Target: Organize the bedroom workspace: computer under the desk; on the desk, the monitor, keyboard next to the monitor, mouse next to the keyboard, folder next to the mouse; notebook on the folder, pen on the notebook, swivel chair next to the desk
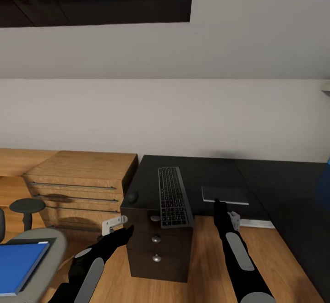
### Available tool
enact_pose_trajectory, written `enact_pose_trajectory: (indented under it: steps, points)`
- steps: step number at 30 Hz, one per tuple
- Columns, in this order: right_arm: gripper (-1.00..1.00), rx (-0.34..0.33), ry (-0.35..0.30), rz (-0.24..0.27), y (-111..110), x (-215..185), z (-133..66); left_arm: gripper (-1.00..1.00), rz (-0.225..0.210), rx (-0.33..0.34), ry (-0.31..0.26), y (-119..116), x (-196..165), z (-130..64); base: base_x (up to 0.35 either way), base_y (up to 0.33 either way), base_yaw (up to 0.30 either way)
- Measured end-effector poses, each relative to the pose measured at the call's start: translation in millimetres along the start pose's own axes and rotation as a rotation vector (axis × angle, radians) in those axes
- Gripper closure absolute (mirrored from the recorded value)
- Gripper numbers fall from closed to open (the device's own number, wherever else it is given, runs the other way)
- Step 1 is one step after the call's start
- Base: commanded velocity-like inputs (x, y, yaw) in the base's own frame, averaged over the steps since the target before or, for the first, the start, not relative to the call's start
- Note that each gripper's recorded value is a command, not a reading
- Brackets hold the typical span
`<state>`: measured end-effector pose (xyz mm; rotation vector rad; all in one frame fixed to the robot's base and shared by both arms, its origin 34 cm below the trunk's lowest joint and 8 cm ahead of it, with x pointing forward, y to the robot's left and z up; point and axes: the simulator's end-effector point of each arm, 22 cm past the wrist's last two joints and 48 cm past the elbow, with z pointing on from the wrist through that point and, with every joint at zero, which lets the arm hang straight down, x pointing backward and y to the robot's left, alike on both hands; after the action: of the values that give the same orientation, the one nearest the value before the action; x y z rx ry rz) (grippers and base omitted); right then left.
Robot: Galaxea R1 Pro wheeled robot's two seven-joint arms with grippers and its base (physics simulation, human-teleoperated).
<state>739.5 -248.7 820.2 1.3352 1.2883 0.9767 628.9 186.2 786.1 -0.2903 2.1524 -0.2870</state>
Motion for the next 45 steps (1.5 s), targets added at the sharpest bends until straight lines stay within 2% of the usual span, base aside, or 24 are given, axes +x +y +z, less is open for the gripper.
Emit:
enact_pose_trajectory:
  steps: [41,45]
  points:
    - [1.00,-0.009,0.026,-0.020,-73.4,17.4,5.1,-1.00,-0.001,-0.007,-0.006,28.4,61.3,35.1,0.000,0.000,0.000]
    - [1.00,-0.010,0.026,-0.020,-73.1,17.4,5.1,-1.00,-0.001,-0.007,-0.006,28.4,61.3,35.1,0.000,0.000,0.000]
